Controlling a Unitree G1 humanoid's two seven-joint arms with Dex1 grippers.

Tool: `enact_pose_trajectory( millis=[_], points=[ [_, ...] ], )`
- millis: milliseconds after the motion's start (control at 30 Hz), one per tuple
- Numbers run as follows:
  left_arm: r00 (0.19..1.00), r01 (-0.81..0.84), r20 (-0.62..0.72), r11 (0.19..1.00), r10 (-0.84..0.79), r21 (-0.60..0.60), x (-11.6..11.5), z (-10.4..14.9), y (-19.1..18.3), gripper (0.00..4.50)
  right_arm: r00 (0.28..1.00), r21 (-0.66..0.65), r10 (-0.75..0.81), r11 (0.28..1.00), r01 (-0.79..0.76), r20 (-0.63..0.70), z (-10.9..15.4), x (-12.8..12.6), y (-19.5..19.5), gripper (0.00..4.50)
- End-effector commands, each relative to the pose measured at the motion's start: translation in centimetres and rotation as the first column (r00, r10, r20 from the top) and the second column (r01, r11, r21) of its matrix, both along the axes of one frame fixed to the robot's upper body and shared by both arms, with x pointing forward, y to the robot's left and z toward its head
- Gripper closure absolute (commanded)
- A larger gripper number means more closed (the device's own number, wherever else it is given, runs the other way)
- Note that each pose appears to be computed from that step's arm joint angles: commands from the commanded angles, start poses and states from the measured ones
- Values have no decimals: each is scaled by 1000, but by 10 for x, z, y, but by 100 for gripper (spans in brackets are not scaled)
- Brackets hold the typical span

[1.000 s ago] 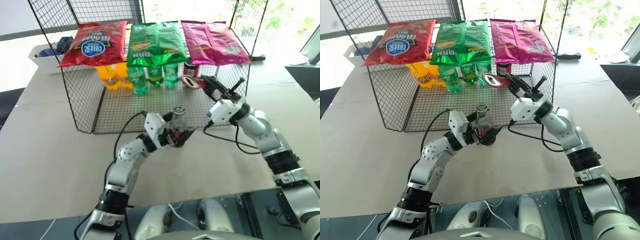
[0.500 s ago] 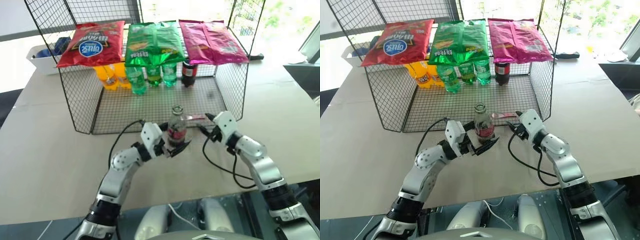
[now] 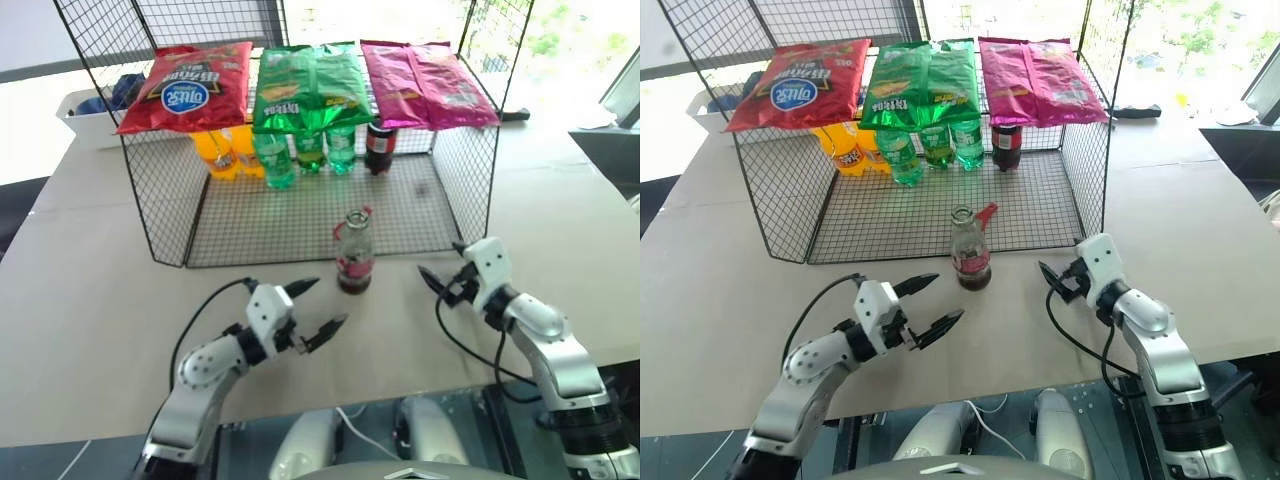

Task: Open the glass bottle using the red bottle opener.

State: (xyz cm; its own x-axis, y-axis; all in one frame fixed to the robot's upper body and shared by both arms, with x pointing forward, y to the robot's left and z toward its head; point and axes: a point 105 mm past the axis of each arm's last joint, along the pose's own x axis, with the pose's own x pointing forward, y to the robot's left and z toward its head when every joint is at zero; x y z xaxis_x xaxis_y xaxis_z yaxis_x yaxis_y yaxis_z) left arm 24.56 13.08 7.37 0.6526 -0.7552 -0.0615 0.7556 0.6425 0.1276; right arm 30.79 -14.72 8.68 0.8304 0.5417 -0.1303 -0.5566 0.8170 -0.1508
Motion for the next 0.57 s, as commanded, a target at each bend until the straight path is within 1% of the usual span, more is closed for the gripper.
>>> enact_pose_trajectory(
  millis=[33, 100, 167, 233, 267, 333, 467, 567],
  points=[
    [977, -207, 50, 978, 209, -36, 4, 15, 35, 6, 993, 79, 114, 990, -117, 40, 13, -22, -2, 2],
    [935, -348, 48, 936, 350, -53, 8, 15, 62, 6, 987, 88, 160, 983, -162, 28, 8, -34, -6, 2],
    [903, -423, 56, 905, 425, -53, 8, 16, 76, 6, 982, 76, 184, 980, -186, 30, 5, -41, -9, 2],
    [868, -491, 93, 871, 488, 9, 8, 15, 93, 6, 978, 77, 207, 975, -209, 33, 4, -47, -13, 2],
    [854, -516, 92, 856, 511, 32, 5, 14, 102, 6, 976, 72, 218, 973, -219, 28, 3, -50, -18, 2],
    [850, -526, 71, 849, 522, 48, -3, 12, 110, 6, 975, 59, 221, 973, -223, 26, 2, -53, -25, 2],
    [878, -475, -20, 877, 478, 72, -26, 1, 106, 6, 976, 38, 215, 975, -217, 39, 2, -53, -37, 2],
    [888, -452, -31, 884, 458, 116, -33, -3, 105, 6, 975, 34, 216, 975, -218, 47, 3, -53, -40, 2]
  ],
)
